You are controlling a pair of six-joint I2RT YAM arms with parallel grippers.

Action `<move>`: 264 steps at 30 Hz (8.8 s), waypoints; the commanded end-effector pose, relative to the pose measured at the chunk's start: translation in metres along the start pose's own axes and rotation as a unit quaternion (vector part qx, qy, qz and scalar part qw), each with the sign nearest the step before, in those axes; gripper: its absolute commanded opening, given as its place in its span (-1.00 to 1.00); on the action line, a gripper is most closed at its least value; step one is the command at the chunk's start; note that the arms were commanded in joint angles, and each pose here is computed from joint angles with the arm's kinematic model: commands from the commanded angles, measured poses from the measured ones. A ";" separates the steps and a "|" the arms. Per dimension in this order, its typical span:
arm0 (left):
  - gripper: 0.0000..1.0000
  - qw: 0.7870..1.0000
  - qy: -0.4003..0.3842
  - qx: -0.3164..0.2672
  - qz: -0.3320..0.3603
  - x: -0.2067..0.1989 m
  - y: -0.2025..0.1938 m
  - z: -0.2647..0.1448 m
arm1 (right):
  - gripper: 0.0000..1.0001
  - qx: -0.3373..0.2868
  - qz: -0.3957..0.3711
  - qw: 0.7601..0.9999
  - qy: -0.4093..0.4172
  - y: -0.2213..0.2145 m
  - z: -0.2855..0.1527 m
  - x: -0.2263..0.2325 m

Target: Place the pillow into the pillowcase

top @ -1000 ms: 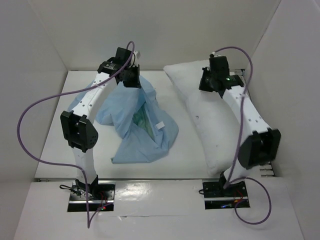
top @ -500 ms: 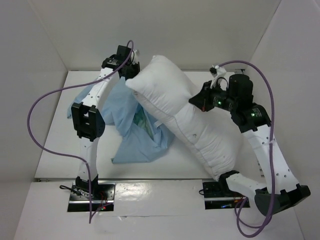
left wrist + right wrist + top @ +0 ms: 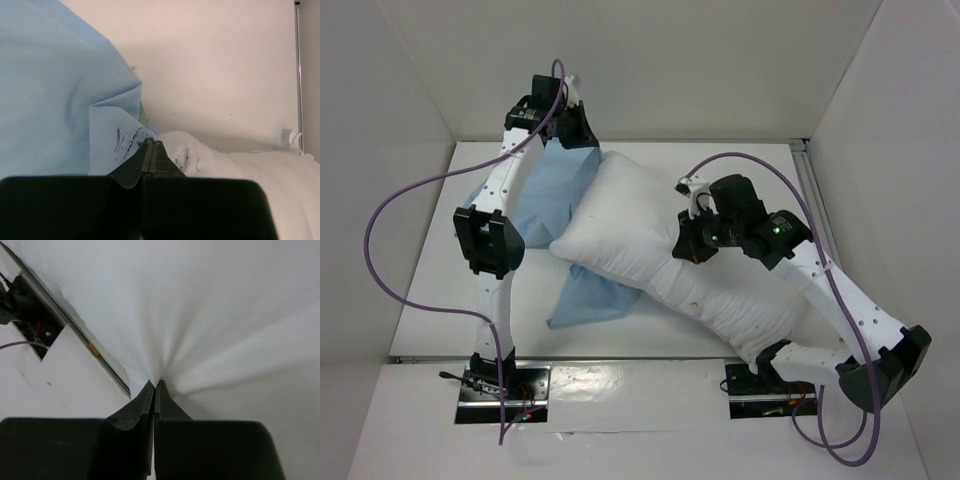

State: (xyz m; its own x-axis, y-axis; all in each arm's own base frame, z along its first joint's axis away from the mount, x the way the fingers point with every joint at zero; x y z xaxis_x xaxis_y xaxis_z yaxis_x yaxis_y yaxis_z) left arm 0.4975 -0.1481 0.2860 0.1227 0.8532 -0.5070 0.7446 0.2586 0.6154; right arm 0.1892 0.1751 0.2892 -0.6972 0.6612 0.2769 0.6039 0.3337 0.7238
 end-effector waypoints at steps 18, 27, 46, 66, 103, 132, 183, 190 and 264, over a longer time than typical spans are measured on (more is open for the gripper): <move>-1.00 0.992 0.025 -0.124 -0.007 0.004 0.045 -0.012 | 1.00 -0.043 0.056 0.986 -0.151 0.061 -0.010 0.002; -1.00 0.992 0.046 -0.119 -0.013 0.018 0.041 -0.026 | 0.99 0.042 0.306 0.866 -0.393 -0.029 -0.045 -0.069; -1.00 0.998 0.024 0.049 -0.004 0.018 -0.084 0.010 | -1.00 -0.066 0.396 0.813 -0.422 -0.033 -0.041 -0.118; -0.30 0.984 0.161 0.060 -0.037 0.065 -0.080 0.000 | 1.00 -0.101 0.378 0.797 -0.459 -0.025 -0.123 -0.106; -1.00 0.959 0.235 -0.009 -0.159 0.182 -0.038 -0.040 | -1.00 -0.085 0.185 0.951 -0.234 0.094 0.020 -0.023; 0.22 0.968 0.243 0.015 0.062 0.087 -0.054 -0.035 | 0.96 0.032 0.104 0.986 -0.127 0.060 0.055 0.048; 0.37 0.931 0.351 0.040 0.093 0.149 -0.096 0.099 | 0.96 0.002 0.162 0.975 -0.153 0.068 0.055 -0.006; 0.06 0.902 0.423 0.011 0.084 0.162 -0.089 0.097 | 0.96 0.007 0.162 0.975 -0.154 0.063 0.055 -0.006; -1.00 0.984 0.164 -0.003 0.065 0.016 -0.084 -0.171 | -1.00 -0.071 0.092 0.991 -0.071 0.168 0.164 -0.052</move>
State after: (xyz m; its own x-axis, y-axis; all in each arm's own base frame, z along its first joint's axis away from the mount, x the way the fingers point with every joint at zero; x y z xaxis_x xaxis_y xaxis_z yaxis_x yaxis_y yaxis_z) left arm 0.3394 -0.0821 0.3154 -0.0339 0.9779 -0.2065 0.7479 0.1618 0.6438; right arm 0.3624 0.3078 0.2819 -0.4862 0.8158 0.3131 0.7149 0.1654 0.6794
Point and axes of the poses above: each gripper's point midway between its finger pads, its own z axis out along the fingers, its own x axis along the line the jaws close on, y = z × x, the point moved 7 cm from there along -z, back along the fingers, and after that the axes turned 3 degrees about -z, right-handed, at the moved point
